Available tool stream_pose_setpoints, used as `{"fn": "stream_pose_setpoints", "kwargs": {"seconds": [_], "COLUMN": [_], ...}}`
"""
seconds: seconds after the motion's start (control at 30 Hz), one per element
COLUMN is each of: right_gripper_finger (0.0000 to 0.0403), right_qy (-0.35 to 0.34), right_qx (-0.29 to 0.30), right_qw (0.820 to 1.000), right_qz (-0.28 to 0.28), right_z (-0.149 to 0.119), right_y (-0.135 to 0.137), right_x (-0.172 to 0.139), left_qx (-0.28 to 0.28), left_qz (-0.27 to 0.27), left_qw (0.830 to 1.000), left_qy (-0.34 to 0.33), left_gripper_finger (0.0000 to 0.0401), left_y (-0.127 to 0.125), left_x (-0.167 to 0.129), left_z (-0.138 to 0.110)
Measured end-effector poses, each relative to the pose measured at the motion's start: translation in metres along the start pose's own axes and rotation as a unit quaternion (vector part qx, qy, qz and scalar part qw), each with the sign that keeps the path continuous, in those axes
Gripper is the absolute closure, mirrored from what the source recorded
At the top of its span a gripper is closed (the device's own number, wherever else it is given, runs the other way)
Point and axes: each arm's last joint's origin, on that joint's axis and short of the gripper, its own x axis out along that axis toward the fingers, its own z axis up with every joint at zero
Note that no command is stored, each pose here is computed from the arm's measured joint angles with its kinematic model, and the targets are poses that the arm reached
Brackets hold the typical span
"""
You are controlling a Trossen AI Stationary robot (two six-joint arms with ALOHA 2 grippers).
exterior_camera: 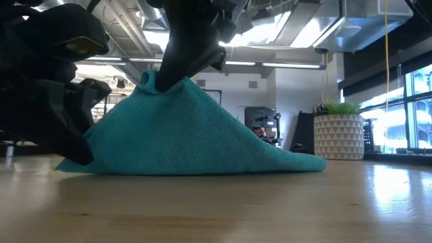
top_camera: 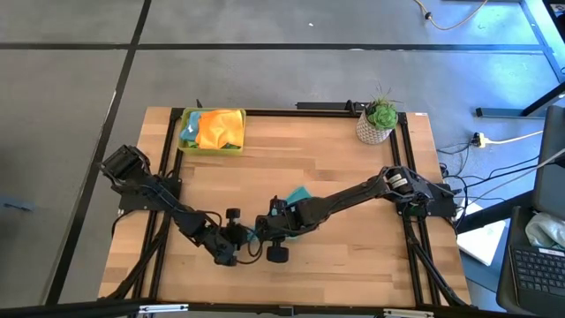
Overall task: Fold microfiber towels
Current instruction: Fold the blue towel
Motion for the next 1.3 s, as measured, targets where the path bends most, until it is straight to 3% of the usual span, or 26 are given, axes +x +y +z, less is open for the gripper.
{"fn": "stream_pose_setpoints", "kwargs": {"seconds": [0.3, 0.53, 0.77, 0.93, 1.13, 1.3], "right_gripper_finger": [0.0393, 0.0372, 0.0396, 0.0388, 0.0397, 0.0392], "right_qy": [0.008, 0.024, 0.050, 0.046, 0.037, 0.040], "right_qx": [0.003, -0.003, 0.014, 0.032, 0.063, 0.118], "right_qw": [1.000, 1.000, 0.999, 0.998, 0.994, 0.984], "right_qz": [-0.004, 0.012, 0.008, -0.041, -0.082, -0.128], "right_z": [0.000, -0.005, -0.013, -0.016, -0.024, -0.038], "right_y": [-0.004, 0.004, 0.013, 0.016, 0.027, 0.041], "right_x": [0.000, -0.001, -0.009, -0.029, -0.049, -0.056], "left_qx": [-0.029, -0.032, 0.001, 0.033, 0.079, 0.115], "left_qz": [-0.040, -0.044, -0.036, -0.031, -0.080, -0.092], "left_qw": [0.999, 0.998, 0.999, 0.999, 0.993, 0.988], "left_qy": [0.011, 0.007, 0.030, 0.025, 0.030, 0.035], "left_gripper_finger": [0.0394, 0.0399, 0.0400, 0.0401, 0.0401, 0.0401], "left_y": [-0.005, -0.009, -0.006, 0.007, 0.024, 0.039], "left_x": [-0.002, -0.005, -0.011, -0.019, -0.020, -0.021], "left_z": [0.007, 0.018, 0.032, 0.052, 0.078, 0.098]}}
